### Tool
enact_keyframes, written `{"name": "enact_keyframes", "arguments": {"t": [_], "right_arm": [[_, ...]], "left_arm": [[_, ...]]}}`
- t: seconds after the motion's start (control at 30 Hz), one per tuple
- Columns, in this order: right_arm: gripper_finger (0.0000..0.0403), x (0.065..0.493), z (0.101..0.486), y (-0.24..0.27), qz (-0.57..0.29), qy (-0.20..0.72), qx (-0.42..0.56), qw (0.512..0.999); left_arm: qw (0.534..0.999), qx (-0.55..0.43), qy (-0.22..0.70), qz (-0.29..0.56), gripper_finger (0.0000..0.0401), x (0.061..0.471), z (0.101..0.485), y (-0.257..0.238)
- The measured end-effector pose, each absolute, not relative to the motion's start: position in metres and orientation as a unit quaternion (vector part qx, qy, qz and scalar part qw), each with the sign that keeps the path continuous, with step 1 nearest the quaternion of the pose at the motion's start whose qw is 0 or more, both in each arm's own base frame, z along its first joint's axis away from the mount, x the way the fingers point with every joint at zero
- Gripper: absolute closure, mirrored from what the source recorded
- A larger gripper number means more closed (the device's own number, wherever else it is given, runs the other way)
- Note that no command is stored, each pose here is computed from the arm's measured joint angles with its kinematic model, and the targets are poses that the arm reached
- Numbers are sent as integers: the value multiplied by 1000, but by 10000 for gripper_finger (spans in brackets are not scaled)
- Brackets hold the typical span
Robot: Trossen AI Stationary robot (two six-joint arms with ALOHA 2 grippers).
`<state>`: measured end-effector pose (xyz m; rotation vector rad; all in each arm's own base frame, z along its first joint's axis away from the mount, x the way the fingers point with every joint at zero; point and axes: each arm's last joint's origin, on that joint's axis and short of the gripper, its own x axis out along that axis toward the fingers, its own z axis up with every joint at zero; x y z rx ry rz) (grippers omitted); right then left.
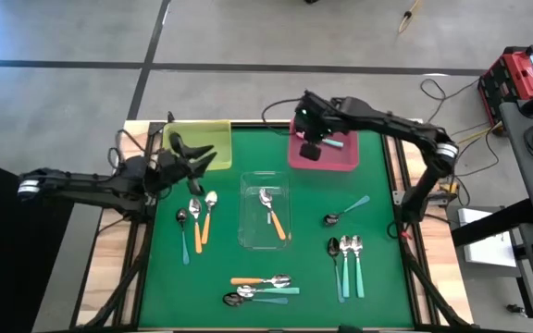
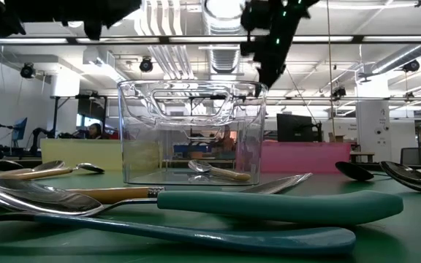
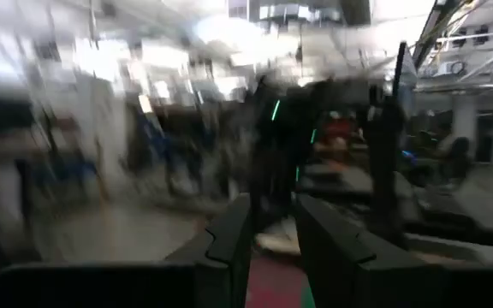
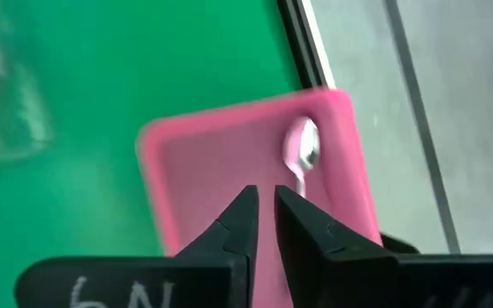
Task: Sort silverware by color (type)
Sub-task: Put the middle left blue spoon into the yellow bin
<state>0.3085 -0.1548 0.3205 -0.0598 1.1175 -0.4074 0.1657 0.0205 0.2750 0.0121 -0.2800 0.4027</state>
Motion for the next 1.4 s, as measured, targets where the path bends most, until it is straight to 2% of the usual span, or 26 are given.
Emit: {"name": "enact_keyframes", "arguments": {"t": [0.3, 0.47, 0.63, 0.83, 1.03, 1.4], "right_arm": [[386, 290, 338, -82, -144, 405, -78, 899], [386, 272, 329, -59, -129, 362, -80, 920], [386, 260, 322, -52, -128, 328, -86, 932], [385, 256, 313, -52, -132, 312, -88, 937], [385, 256, 303, -51, -131, 326, -83, 932], [385, 254, 293, -51, -134, 339, -67, 929]], "left_arm": [[967, -218, -11, 130, 324, 178, 241, 3], [936, -336, 71, 73, 324, 178, 226, -21], [901, -421, 98, 26, 324, 174, 223, -47], [899, -427, 99, 28, 324, 177, 243, -73], [883, -415, 196, 97, 324, 184, 248, -87], [787, -408, 409, 215, 324, 178, 234, -116]]}}
